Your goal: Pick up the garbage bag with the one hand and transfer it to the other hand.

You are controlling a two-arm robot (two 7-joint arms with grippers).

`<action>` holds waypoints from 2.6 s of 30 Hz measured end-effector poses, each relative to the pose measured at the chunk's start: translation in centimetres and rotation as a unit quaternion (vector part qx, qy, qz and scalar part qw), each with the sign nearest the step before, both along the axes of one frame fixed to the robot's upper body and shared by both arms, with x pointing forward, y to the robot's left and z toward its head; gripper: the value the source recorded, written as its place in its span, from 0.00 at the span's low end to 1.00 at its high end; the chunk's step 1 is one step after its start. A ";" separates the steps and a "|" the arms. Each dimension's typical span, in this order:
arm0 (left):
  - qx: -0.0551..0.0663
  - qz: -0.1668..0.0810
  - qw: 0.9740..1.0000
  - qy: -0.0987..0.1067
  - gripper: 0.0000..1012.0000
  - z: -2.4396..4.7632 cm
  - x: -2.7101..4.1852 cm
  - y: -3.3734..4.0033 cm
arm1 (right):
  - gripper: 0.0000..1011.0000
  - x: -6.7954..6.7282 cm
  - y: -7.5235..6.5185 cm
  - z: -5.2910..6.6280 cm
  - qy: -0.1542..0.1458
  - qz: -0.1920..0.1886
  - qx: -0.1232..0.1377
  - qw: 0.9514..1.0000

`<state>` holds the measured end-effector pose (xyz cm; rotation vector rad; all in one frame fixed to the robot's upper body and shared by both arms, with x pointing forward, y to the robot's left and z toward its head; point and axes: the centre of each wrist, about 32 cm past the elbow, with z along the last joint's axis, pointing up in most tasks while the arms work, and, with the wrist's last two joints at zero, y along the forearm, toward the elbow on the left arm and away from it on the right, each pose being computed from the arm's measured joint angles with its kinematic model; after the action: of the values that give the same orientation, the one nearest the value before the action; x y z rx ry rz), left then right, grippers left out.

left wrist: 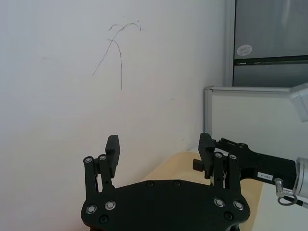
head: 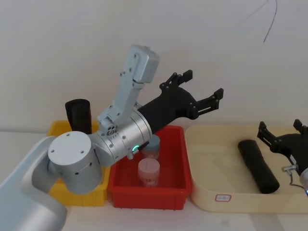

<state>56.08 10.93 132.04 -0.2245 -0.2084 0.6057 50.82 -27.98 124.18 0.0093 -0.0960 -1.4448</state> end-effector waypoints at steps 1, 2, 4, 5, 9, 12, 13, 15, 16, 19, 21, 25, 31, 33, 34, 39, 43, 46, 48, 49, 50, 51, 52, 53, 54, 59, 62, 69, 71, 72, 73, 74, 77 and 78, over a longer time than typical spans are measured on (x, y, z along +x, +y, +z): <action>0.000 0.000 1.000 0.000 0.99 0.00 0.00 0.00 | 0.99 -0.1 0.1 0.2 -0.005 0.003 -0.002 1.000; 0.000 0.000 1.000 0.000 0.99 0.00 0.00 0.00 | 0.99 -0.1 0.2 0.2 -0.008 0.005 -0.002 1.000; 0.000 0.000 1.000 0.000 0.99 0.00 0.00 0.01 | 0.99 -0.2 0.4 0.5 -0.015 0.013 -0.004 1.000; 0.000 0.001 1.000 0.000 0.99 0.01 0.00 0.03 | 0.99 -0.3 0.5 0.6 -0.017 0.016 -0.004 1.000; 0.000 0.005 1.000 0.000 0.99 0.01 -0.10 0.10 | 0.99 -0.5 0.9 0.9 -0.024 0.035 -0.006 0.999; 0.002 0.013 1.000 0.000 0.99 -0.03 -0.27 0.24 | 0.99 -0.7 1.4 1.1 -0.028 0.057 -0.008 0.998; 0.003 0.016 1.000 0.000 0.99 -0.05 -0.34 0.32 | 0.99 -0.7 1.4 1.1 -0.028 0.057 -0.008 0.998; 0.005 0.030 1.000 0.001 0.99 -0.06 -0.59 0.65 | 0.99 -0.8 1.8 1.2 -0.030 0.072 -0.009 0.997; 0.005 0.033 0.999 0.001 0.99 -0.07 -0.66 0.75 | 0.99 -0.9 2.0 1.3 -0.030 0.081 -0.009 0.996; 0.007 0.049 0.999 0.002 0.99 -0.10 -0.97 1.29 | 0.99 -1.0 2.3 1.3 -0.029 0.098 -0.009 0.995; 0.008 0.059 0.998 0.002 0.99 -0.13 -1.18 1.61 | 0.99 -1.1 2.7 1.3 -0.026 0.115 -0.009 0.993; 0.010 0.088 0.996 0.001 0.99 -0.15 -1.75 2.67 | 0.99 -1.2 3.4 1.3 -0.017 0.148 -0.009 0.989; 0.013 0.125 0.992 -0.001 0.99 -0.11 -2.46 4.00 | 0.99 -1.3 4.3 1.1 -0.005 0.187 -0.009 0.982; 0.014 0.143 0.990 -0.003 0.99 -0.06 -2.80 4.71 | 0.99 -1.3 4.7 1.1 0.002 0.206 -0.009 0.979; 0.014 0.149 0.989 -0.004 0.99 -0.02 -2.93 5.00 | 0.99 -1.3 4.8 1.1 0.004 0.212 -0.008 0.977; 0.018 0.182 0.983 -0.008 0.99 0.17 -3.62 6.44 | 0.99 -1.1 5.6 1.0 0.017 0.246 -0.006 0.969; 0.021 0.198 0.980 -0.010 0.99 0.29 -4.01 7.18 | 0.99 -0.9 6.0 0.9 0.026 0.266 -0.005 0.964; 0.022 0.208 0.978 -0.012 0.99 0.38 -4.24 7.61 | 0.99 -0.7 6.4 0.9 0.033 0.279 -0.003 0.960; 0.023 0.212 0.977 -0.012 0.99 0.42 -4.34 7.79 | 0.99 -0.6 6.6 0.9 0.038 0.285 -0.003 0.958; 0.023 0.216 0.976 -0.013 0.99 0.46 -4.43 7.96 | 0.99 -0.5 6.8 0.9 0.043 0.292 -0.003 0.955; 0.023 0.218 0.976 -0.013 0.99 0.47 -4.47 8.03 | 0.99 -0.4 6.9 0.9 0.045 0.294 -0.003 0.955; 0.024 0.221 0.975 -0.014 0.99 0.50 -4.56 8.17 | 0.99 -0.3 7.1 0.9 0.049 0.301 -0.004 0.952; 0.024 0.221 0.975 -0.014 0.99 0.50 -4.56 8.17 | 0.99 -0.3 7.1 0.9 0.049 0.301 -0.004 0.952; 0.024 0.223 0.974 -0.014 0.99 0.52 -4.62 8.28 | 0.99 -0.1 7.4 0.9 0.053 0.306 -0.005 0.951; 0.025 0.226 0.974 -0.015 0.99 0.54 -4.69 8.37 | 0.99 0.0 7.5 0.9 0.056 0.309 -0.005 0.949; 0.026 0.231 0.972 -0.015 0.99 0.57 -4.81 8.62 | 0.99 0.5 8.2 0.9 0.070 0.323 -0.009 0.944; 0.026 0.234 0.972 -0.016 0.99 0.59 -4.88 8.74 | 0.99 0.8 8.6 0.8 0.078 0.329 -0.010 0.941; 0.027 0.238 0.971 -0.017 0.99 0.64 -5.00 8.90 | 0.99 1.6 9.5 0.7 0.096 0.337 -0.015 0.936; 0.027 0.239 0.971 -0.017 0.99 0.65 -5.01 8.92 | 0.99 1.7 9.7 0.6 0.100 0.338 -0.017 0.936; 0.027 0.239 0.970 -0.017 0.99 0.65 -5.02 8.95 | 0.99 1.9 9.8 0.5 0.104 0.339 -0.019 0.935; 0.027 0.240 0.970 -0.017 0.99 0.65 -5.04 8.97 | 0.99 2.0 10.0 0.4 0.106 0.339 -0.020 0.934; 0.027 0.240 0.970 -0.017 0.99 0.66 -5.04 8.98 | 0.99 2.1 10.1 0.4 0.109 0.339 -0.022 0.934; 0.027 0.240 0.970 -0.017 0.99 0.67 -5.06 9.00 | 0.99 2.4 10.4 0.1 0.117 0.339 -0.028 0.933; 0.027 0.241 0.970 -0.017 0.99 0.67 -5.07 9.02 | 0.99 2.5 10.5 0.1 0.118 0.339 -0.029 0.933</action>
<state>51.01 19.96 132.72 -0.1300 -0.3172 1.0779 53.33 -17.48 124.28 -0.1665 0.0603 -0.7413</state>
